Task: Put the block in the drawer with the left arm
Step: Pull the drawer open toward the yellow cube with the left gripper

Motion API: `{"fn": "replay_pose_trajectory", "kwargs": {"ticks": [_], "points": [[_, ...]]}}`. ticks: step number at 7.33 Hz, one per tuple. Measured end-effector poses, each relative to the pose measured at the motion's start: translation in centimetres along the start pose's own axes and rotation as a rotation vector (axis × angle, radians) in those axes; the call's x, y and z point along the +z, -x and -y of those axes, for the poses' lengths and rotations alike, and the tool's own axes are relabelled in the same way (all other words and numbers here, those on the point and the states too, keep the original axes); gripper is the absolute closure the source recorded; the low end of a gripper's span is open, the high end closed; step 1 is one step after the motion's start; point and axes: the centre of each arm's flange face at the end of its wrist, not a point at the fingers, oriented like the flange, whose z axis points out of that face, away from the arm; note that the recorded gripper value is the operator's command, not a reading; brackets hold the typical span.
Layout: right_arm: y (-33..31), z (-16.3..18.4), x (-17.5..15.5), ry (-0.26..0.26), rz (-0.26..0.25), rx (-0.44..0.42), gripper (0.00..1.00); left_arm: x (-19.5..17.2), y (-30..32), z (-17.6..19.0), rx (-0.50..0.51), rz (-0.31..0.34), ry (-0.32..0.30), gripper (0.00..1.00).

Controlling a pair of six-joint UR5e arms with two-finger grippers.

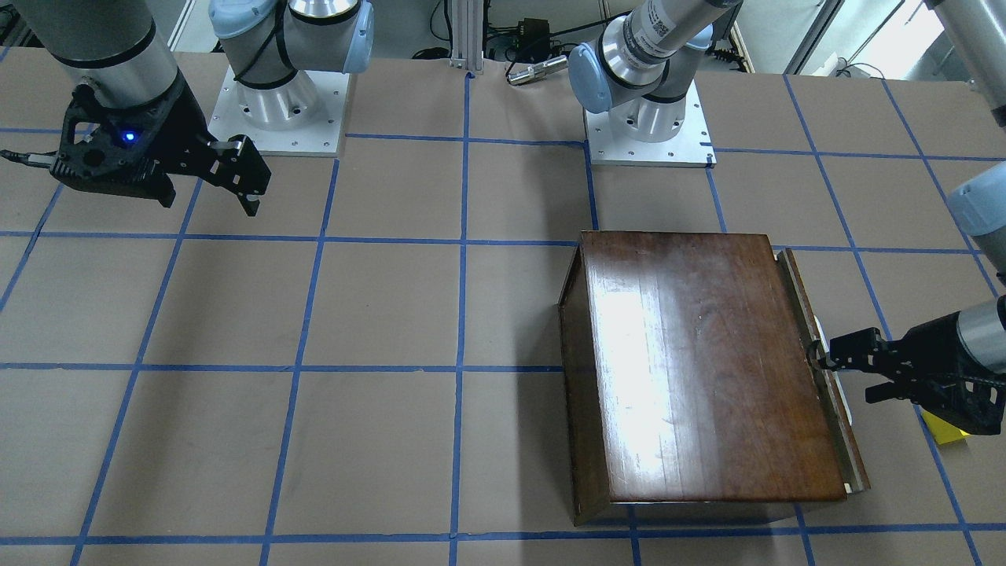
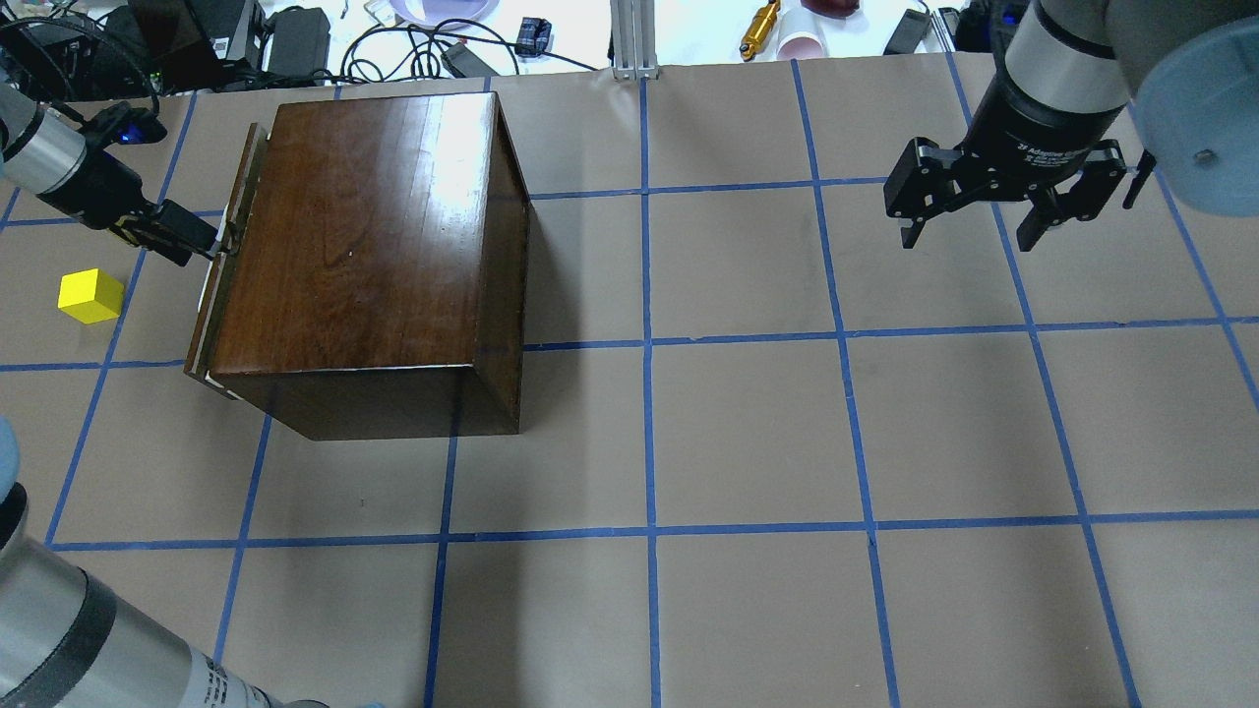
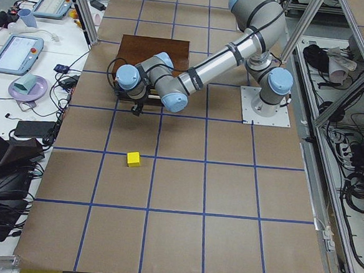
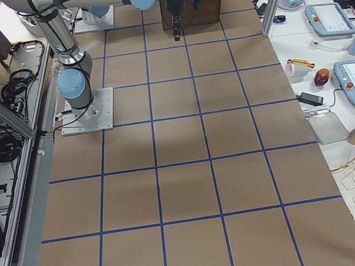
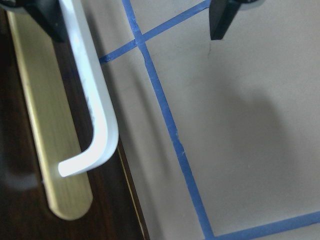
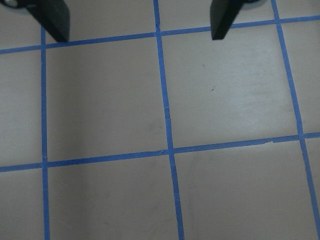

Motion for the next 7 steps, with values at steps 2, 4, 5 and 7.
{"fn": "replay_pose_trajectory", "kwargs": {"ticks": [2, 4, 5, 7], "points": [[0.0, 0.0, 0.0, 0.0, 0.0, 0.0, 0.0, -0.3, 0.7, 0.6, 0.02, 0.013, -0.001, 0.0], [0.0, 0.0, 0.0, 0.0, 0.0, 0.0, 0.0, -0.5, 1.2, 0.8, 0.033, 0.024, 0.003, 0.0], [0.0, 0.0, 0.0, 0.0, 0.0, 0.0, 0.0, -0.6, 1.7, 0.6, 0.041, 0.027, 0.004, 0.0], [0.0, 0.0, 0.0, 0.0, 0.0, 0.0, 0.0, -1.1, 3.3, -0.1, 0.051, 0.041, 0.005, 0.0]]}}
